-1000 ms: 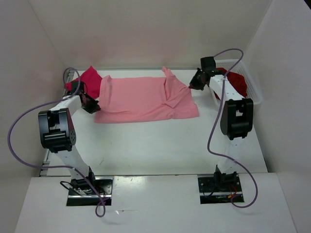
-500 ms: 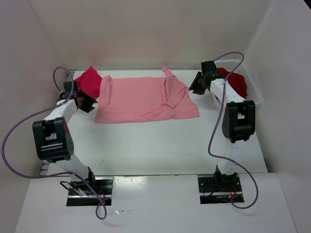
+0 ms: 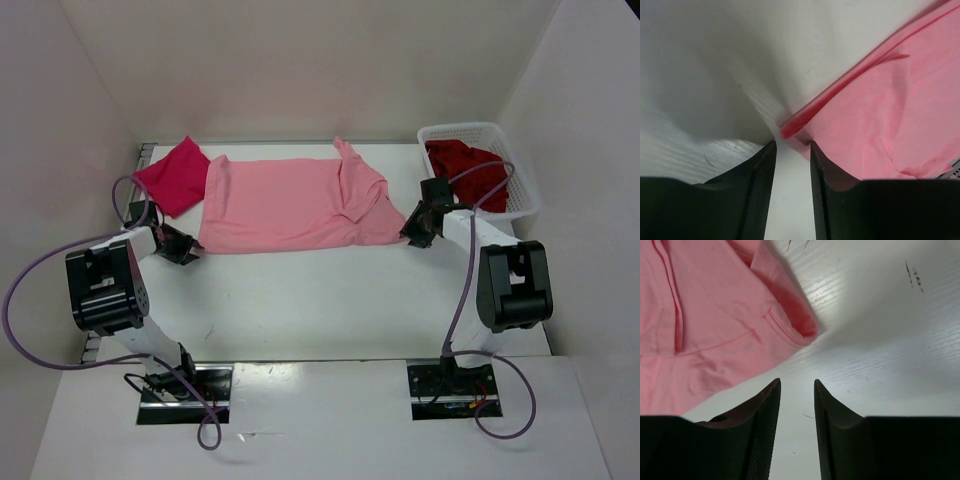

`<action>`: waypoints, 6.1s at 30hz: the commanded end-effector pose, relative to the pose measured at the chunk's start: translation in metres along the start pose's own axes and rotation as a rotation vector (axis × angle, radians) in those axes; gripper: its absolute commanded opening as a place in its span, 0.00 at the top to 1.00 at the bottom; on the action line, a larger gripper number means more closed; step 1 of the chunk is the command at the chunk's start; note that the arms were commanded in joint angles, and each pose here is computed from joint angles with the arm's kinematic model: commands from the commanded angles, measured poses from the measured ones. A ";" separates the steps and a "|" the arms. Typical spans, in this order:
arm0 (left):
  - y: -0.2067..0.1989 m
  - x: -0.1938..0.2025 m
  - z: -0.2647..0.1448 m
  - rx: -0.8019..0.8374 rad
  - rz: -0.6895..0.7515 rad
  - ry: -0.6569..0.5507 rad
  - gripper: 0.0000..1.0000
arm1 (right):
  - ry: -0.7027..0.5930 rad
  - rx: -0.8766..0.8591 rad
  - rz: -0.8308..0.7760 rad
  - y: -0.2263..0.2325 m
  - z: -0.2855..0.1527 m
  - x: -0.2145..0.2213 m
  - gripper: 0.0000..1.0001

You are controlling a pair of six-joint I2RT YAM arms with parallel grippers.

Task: Fold and stack the t-shirts
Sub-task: Fold the flattened tshirt in 1/3 of the way, then grap the side of the flattened tshirt furthest away from the robot with both arms

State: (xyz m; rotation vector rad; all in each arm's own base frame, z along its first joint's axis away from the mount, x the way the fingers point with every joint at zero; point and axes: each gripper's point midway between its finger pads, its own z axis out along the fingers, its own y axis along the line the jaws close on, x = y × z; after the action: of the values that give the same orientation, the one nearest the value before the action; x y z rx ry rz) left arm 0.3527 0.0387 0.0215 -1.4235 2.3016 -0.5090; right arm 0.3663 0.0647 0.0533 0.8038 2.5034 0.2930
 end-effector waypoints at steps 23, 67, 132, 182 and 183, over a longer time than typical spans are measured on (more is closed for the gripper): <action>-0.006 0.010 -0.009 0.061 0.056 0.031 1.00 | -0.145 0.058 0.183 -0.028 -0.016 -0.021 1.00; -0.064 0.139 -0.045 0.186 0.455 0.172 0.90 | 0.119 -0.189 -0.012 0.040 -0.020 0.083 0.61; 0.019 0.219 -0.053 -0.008 0.520 0.414 0.72 | 0.251 -0.207 -0.173 0.067 -0.050 0.168 0.76; -0.087 0.214 -0.048 0.204 0.643 0.293 0.60 | -0.040 -0.183 -0.308 0.138 0.121 -0.087 0.94; -0.087 0.214 -0.048 0.204 0.643 0.293 0.60 | -0.063 -0.200 -0.309 0.142 0.105 -0.091 0.97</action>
State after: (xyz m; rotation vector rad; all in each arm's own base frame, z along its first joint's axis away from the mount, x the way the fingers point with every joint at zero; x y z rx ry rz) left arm 0.2969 -0.1824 0.0703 -0.5228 2.6822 -0.7429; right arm 0.5553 0.1301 0.0228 0.3437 2.4955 0.3453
